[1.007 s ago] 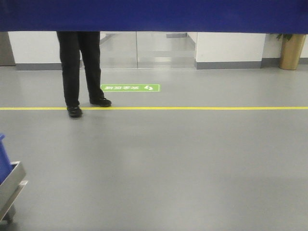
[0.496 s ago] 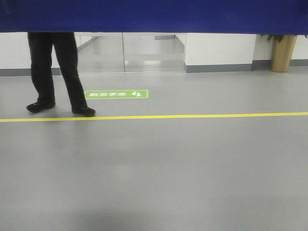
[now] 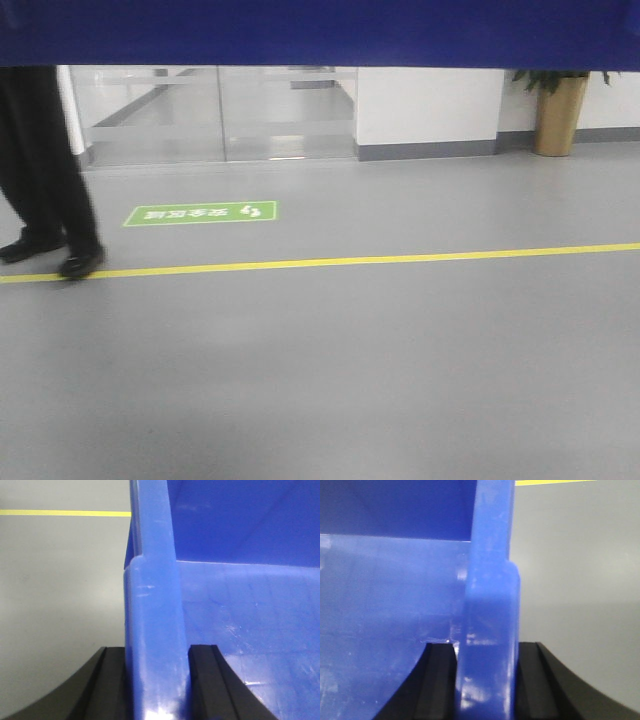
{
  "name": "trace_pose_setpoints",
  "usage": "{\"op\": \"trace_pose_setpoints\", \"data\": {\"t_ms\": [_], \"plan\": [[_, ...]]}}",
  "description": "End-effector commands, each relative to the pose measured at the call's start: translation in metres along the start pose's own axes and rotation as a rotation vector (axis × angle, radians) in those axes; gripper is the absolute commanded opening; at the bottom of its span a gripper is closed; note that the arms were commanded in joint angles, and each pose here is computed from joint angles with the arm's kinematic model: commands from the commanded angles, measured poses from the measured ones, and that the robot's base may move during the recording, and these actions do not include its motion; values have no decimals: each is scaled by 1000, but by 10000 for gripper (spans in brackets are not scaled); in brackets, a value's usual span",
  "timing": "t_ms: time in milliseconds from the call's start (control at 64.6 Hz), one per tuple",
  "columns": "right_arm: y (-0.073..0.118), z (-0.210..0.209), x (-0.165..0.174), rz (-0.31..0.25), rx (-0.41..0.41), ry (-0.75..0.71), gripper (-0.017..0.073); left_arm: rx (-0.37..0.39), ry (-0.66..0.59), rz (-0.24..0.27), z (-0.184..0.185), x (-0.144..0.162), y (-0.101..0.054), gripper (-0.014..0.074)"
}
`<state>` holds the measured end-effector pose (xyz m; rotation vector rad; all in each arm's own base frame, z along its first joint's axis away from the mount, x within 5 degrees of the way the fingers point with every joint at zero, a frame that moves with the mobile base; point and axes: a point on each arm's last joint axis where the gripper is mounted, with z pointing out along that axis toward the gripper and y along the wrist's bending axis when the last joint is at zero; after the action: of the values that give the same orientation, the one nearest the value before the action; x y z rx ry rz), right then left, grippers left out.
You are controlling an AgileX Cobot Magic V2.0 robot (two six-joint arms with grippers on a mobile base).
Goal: Move blue bin to conveyor side
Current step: 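Hold the blue bin in both grippers while driving to the red-framed belt table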
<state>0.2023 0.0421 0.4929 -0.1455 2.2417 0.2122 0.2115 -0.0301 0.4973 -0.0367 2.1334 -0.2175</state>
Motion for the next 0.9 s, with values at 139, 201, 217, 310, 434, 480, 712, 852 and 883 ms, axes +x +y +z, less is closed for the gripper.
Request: {"op": "trace_pose_setpoints", "data": {"t_ms": [139, 201, 217, 310, 434, 480, 712, 852, 883], "plan": [[1, -14, -10, -19, -6, -140, -80, 47, -140, 6, -13, -12, -6, -18], [1, -14, -10, -19, -6, -140, -80, 47, -140, 6, -13, -12, -6, -18], [1, -14, -10, -19, -6, -140, -80, 47, -140, 6, -13, -12, -6, -18], [1, -14, -10, -19, -6, -140, -80, 47, -140, 6, -13, -12, -6, -18], [1, -14, -10, -19, -6, -140, -80, 47, -140, 6, -13, -12, -6, -18], [1, -14, -10, -19, -6, -140, -80, 47, -140, 6, -13, -12, -6, -18], [1, -14, -10, -19, -6, -140, -80, 47, -140, 6, -13, -12, -6, -18], [1, -14, -10, -19, -6, -140, -80, 47, -140, 6, -13, -12, -6, -18], [1, -14, -10, -19, -6, -140, -80, 47, -140, 6, -13, -12, -6, -18]]}}
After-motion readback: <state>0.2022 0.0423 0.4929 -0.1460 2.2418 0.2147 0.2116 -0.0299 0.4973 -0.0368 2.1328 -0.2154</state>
